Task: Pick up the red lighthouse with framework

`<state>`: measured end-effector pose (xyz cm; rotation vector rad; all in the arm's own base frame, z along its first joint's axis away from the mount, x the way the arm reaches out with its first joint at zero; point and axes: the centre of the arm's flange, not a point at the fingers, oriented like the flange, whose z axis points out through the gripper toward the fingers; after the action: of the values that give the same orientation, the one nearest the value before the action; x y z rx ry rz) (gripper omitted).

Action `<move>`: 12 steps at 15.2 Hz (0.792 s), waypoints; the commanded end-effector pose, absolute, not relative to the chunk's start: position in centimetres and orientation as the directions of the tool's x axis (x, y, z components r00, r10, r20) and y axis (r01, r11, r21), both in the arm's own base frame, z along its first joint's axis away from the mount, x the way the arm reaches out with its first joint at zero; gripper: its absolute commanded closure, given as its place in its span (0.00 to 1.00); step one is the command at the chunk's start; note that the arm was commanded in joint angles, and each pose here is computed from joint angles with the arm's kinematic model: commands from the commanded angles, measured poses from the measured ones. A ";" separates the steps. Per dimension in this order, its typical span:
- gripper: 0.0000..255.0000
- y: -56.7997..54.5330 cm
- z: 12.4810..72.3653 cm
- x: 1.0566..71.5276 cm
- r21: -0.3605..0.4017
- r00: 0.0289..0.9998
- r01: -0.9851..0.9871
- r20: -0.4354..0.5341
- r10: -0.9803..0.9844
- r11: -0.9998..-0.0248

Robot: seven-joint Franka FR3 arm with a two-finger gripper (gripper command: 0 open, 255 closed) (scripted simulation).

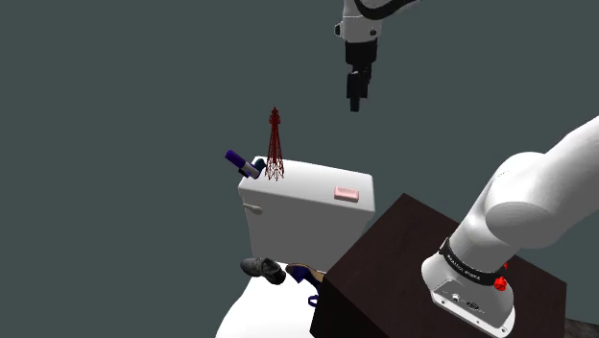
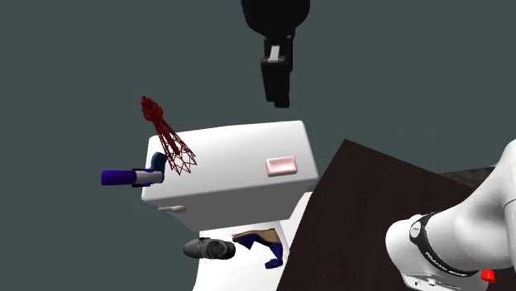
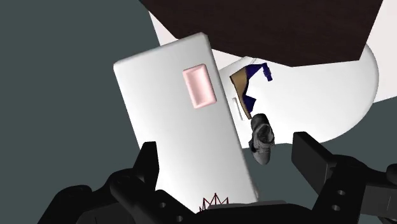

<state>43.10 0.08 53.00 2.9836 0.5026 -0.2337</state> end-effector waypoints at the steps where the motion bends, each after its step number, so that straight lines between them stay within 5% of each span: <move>1: 0.00 0.3 52.3 45.8 0.085 0.913 0.387 -0.176 0.368 -0.918; 12: 0.00 4.3 48.8 59.1 0.108 0.758 0.645 -0.215 0.616 -0.756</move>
<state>57.95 3.93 49.42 2.7983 0.9657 -0.2480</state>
